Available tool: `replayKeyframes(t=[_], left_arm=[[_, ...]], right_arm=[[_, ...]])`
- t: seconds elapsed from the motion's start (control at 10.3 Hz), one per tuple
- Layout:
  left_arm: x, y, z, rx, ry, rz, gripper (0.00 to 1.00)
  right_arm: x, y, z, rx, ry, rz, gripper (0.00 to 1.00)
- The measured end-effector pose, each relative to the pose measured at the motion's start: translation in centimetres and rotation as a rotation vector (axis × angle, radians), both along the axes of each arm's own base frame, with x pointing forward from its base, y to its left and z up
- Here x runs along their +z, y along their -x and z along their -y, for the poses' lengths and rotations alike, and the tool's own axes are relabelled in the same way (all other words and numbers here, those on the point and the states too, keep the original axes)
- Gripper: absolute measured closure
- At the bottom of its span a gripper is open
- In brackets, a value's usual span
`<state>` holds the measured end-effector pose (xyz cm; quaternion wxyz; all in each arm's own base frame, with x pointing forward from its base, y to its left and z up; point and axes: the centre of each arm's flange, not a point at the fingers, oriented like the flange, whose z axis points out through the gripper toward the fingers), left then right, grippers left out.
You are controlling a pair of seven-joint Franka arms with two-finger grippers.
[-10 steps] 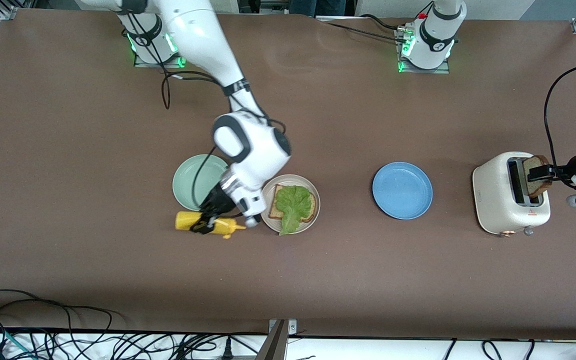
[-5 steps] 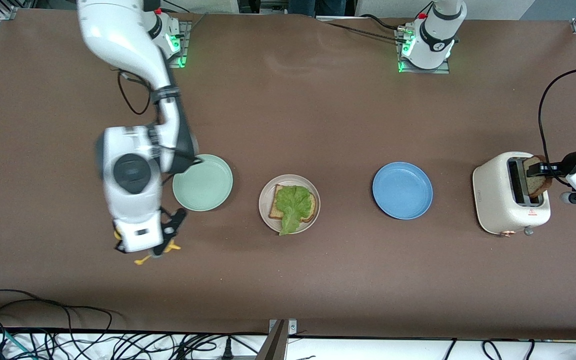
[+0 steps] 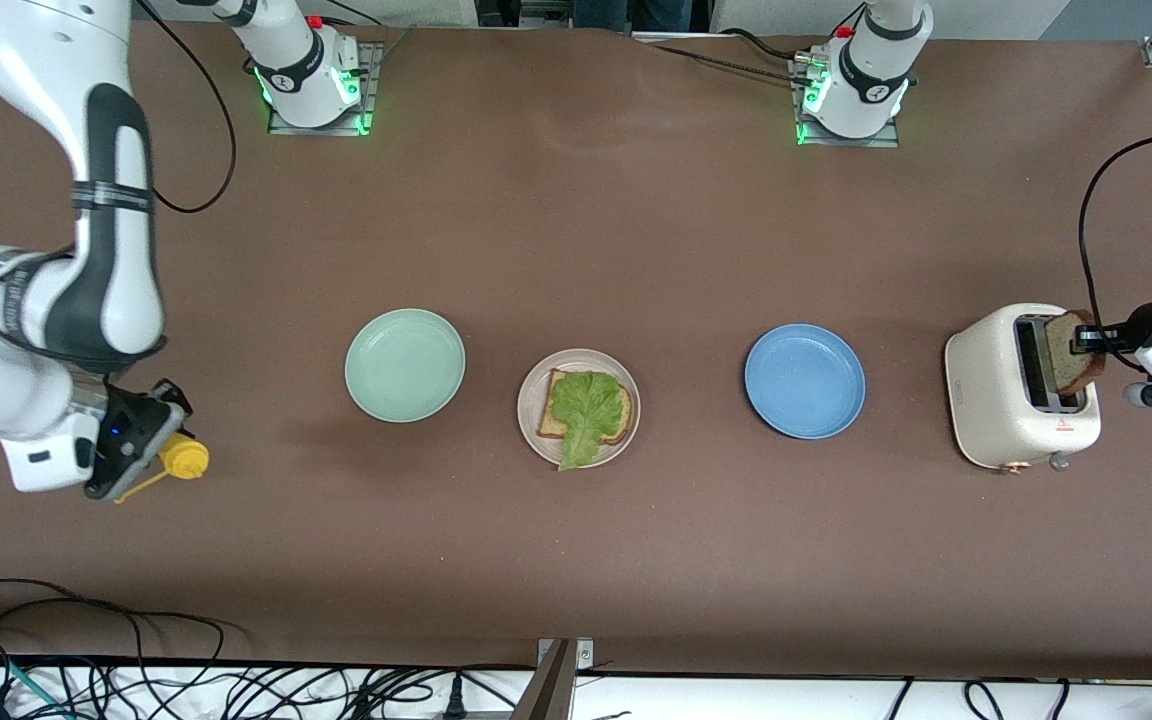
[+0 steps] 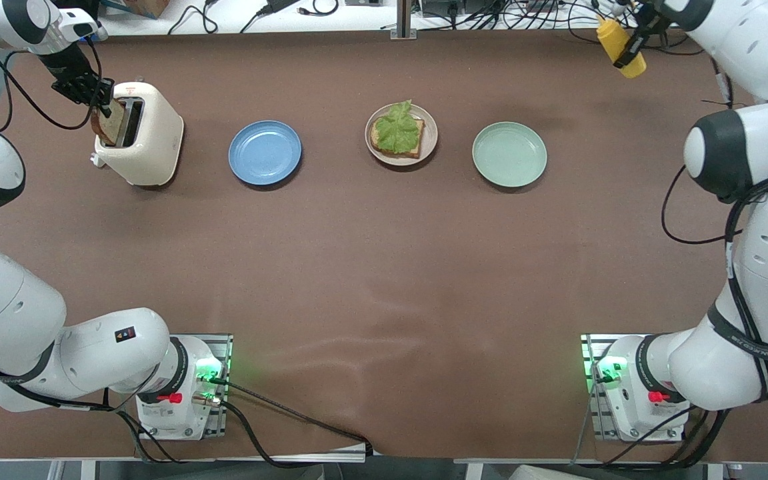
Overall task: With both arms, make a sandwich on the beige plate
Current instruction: 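Return the bottle with the right gripper while the left gripper grasps toast, then lift the toast from the toaster and carry it to the beige plate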
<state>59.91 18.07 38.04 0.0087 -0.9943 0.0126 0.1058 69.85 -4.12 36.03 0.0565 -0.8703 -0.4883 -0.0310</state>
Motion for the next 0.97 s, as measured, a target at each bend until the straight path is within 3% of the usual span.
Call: replayKeyframes(t=[0.39,0.68,0.87,0.97], left_arm=[[7.8,-0.5,4.1,-0.068,-0.029,-0.019,0.91],[13.3,-1.1,11.6,-0.181,-0.032,-0.049,0.91],[13.6,-1.2,17.7,-0.255,0.017,-0.054,0.91],[13.1,-1.2,20.7,-0.285,0.065,-0.061,0.91]], right_arm=[[-1.3,5.4,7.9,0.067,-0.211,0.038,0.79],[-7.1,9.5,12.5,0.157,-0.425,0.167,0.79],[-10.7,11.3,13.2,0.203,-0.526,0.245,0.79],[-12.3,11.8,13.2,0.213,-0.569,0.259,0.79]])
